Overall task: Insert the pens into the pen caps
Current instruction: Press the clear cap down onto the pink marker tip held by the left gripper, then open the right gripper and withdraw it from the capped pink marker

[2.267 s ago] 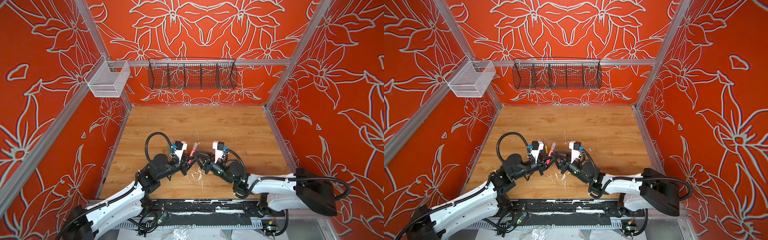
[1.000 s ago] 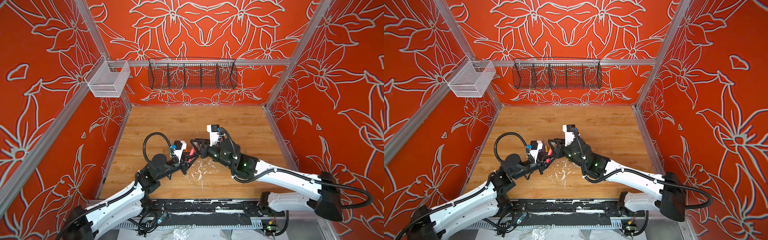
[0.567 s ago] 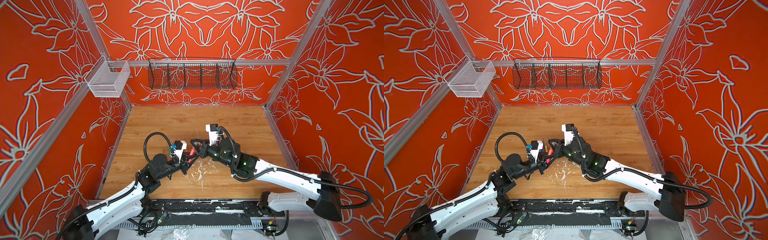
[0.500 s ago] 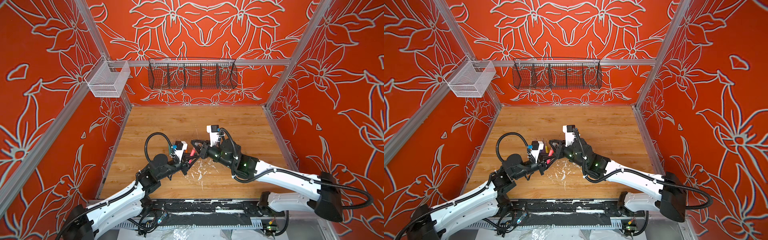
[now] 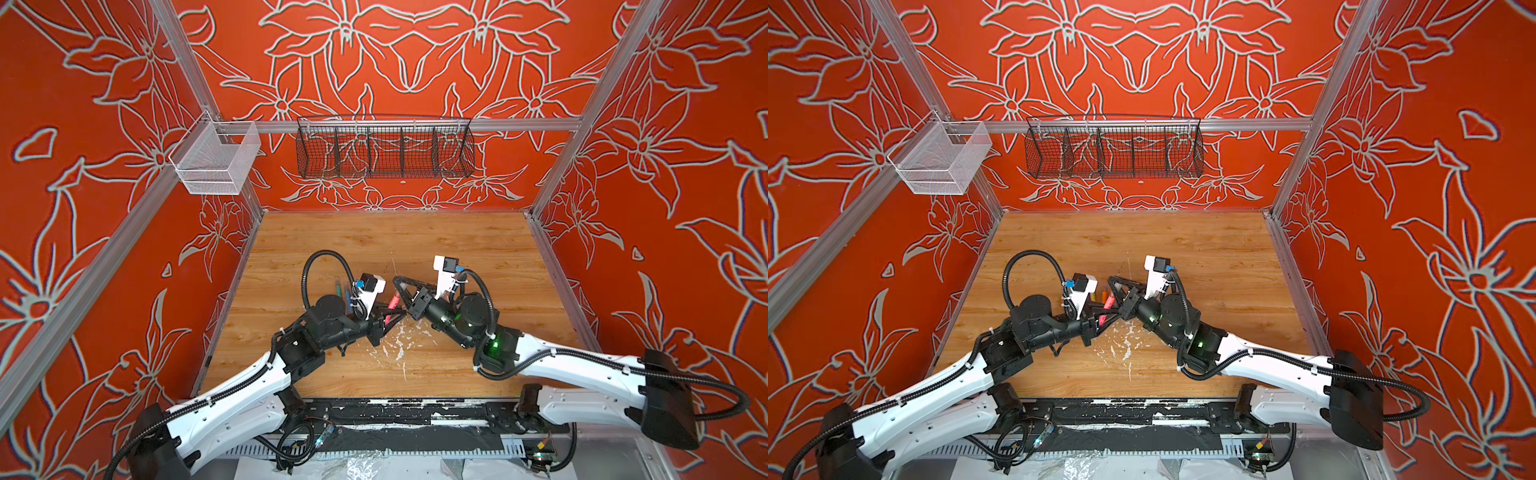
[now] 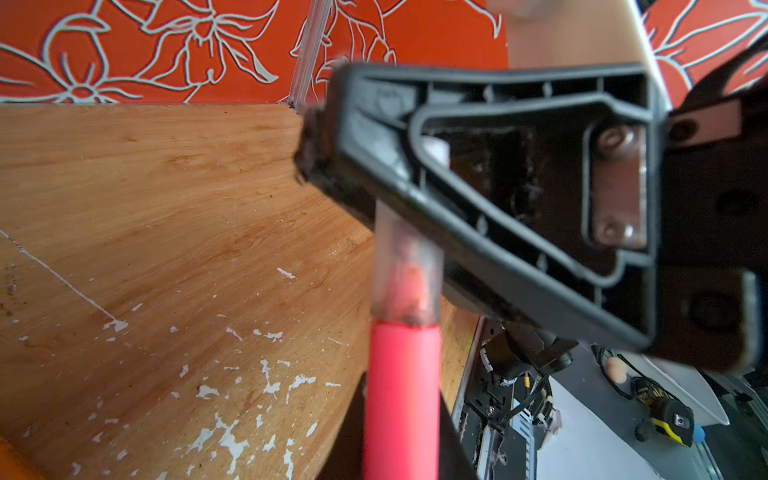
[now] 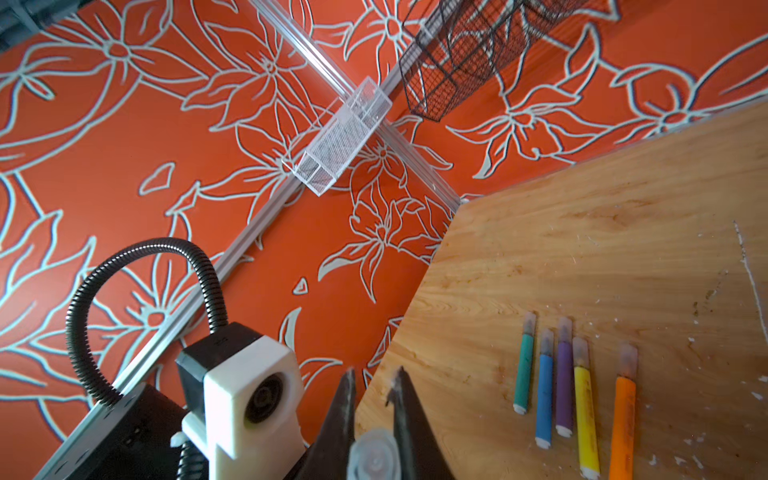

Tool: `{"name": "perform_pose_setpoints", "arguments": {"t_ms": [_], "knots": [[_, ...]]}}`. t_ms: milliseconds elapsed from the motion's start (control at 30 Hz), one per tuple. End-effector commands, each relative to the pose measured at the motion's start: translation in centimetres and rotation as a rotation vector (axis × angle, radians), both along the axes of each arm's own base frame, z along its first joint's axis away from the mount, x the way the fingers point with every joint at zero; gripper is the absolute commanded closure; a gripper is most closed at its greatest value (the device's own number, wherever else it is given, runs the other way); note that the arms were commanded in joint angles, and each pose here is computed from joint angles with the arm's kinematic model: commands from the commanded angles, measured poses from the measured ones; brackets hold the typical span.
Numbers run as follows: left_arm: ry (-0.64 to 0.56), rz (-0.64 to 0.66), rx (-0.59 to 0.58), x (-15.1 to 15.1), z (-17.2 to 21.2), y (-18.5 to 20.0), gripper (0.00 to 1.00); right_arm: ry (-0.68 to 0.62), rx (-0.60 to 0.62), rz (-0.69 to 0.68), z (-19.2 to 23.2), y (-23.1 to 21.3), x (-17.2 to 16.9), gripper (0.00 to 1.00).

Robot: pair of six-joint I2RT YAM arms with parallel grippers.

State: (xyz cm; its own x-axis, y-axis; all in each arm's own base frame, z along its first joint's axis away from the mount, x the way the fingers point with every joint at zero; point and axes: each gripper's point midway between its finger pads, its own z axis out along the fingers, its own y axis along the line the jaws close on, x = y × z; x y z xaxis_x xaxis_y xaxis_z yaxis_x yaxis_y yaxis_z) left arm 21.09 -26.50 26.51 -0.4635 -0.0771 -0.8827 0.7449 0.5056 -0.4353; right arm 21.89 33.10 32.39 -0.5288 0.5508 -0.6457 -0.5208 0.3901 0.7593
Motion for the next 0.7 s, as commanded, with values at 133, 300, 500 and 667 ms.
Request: {"name": "perform_pose_setpoints", "arguments": {"t_ms": [133,300,500,667], "knots": [[-0.178,0.419,-0.189,7.9,10.3,5.3,1.00,0.081,-0.210,0.406,-7.2,5.0,-10.3,1.00],[-0.213,0.446,-0.186,8.5,11.9,5.6,1.00,0.073,-0.216,0.444,-7.4,6.0,-11.6,1.00],[-0.269,0.473,-0.194,8.6,14.1,6.3,1.00,0.049,-0.228,0.489,-7.4,7.1,-13.0,1.00],[-0.281,0.459,-0.212,8.4,15.5,6.3,1.00,0.024,-0.209,0.501,-7.1,6.8,-13.6,1.00]]}}
